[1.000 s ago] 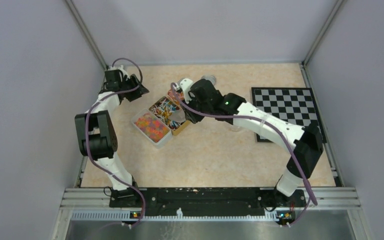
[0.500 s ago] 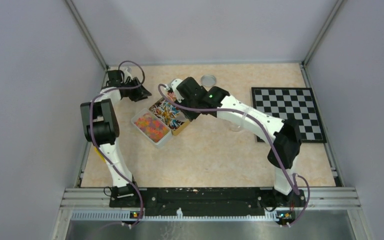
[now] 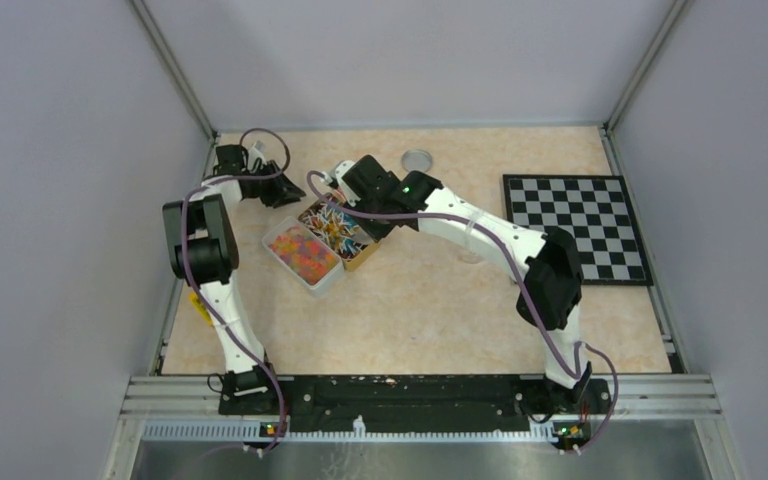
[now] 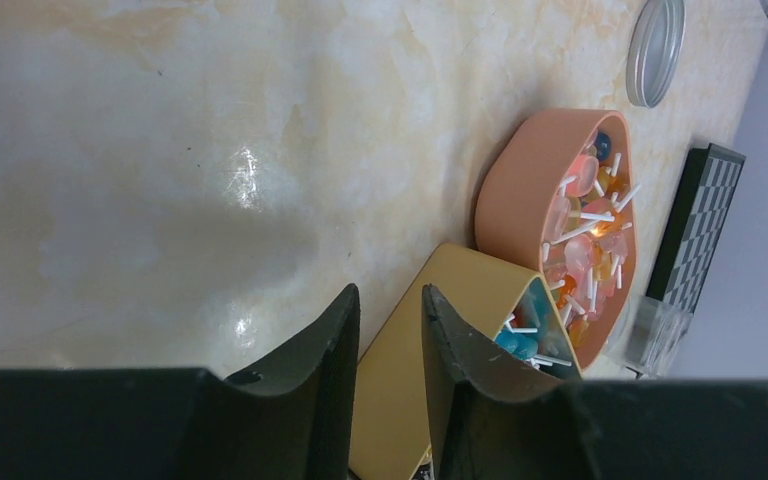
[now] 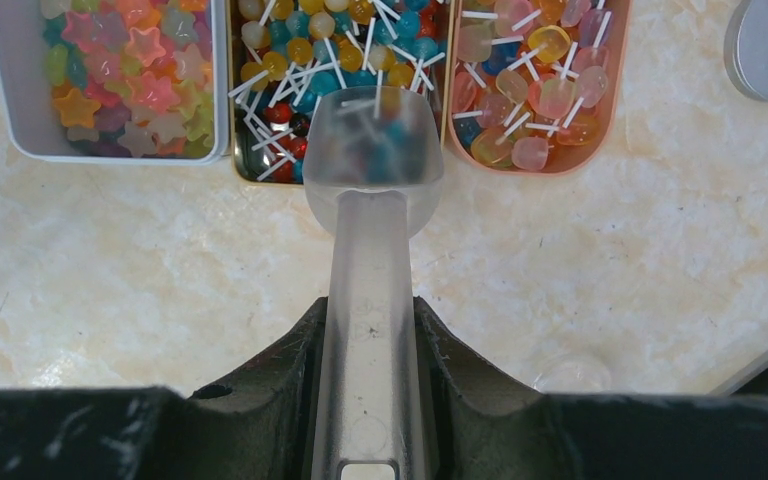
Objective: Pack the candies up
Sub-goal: Scoop the fake candies from the storage box.
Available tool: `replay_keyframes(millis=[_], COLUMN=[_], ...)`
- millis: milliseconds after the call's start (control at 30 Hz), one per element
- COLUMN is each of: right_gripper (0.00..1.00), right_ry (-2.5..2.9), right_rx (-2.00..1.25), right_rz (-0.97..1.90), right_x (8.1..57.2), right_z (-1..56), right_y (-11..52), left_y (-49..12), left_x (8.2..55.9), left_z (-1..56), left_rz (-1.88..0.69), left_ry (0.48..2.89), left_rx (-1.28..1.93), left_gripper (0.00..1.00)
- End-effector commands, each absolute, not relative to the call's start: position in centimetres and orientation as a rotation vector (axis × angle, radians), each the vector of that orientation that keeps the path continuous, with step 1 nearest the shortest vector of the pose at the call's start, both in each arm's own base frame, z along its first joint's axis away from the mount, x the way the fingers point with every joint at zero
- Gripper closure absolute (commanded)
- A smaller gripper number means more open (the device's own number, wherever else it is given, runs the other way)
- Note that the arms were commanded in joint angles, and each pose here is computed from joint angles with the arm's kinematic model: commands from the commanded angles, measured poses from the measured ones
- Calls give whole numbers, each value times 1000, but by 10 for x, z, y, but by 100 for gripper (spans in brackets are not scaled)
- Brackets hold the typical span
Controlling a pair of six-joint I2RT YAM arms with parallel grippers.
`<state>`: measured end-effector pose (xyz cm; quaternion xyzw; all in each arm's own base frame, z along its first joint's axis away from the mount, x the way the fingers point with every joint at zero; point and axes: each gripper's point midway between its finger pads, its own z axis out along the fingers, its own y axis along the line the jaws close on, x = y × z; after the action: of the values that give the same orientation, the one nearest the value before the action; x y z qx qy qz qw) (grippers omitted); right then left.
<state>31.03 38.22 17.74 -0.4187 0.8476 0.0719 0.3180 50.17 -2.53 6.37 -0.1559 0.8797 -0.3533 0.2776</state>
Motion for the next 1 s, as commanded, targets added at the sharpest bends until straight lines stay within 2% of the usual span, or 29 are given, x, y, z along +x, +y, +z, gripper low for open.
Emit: replay_keyframes(millis=[0,533,967], right_gripper=[100,100,100], right_ry=[2172,2130,2092], right_rx=[-1093,-1116,-1131], right_rz=[209,252,264], right_x=[315,324,323], right_z=[195,176,153], right_y=[395,416,414], left_y=[-28,-37,-40], left_x=[508,502,499], left_z=[72,61,61], left_rz=[-1003,-1101,-1134], left_ry=[2338,2381,2384], left_rx=[-397,-415,-409], left_gripper=[66,75,78])
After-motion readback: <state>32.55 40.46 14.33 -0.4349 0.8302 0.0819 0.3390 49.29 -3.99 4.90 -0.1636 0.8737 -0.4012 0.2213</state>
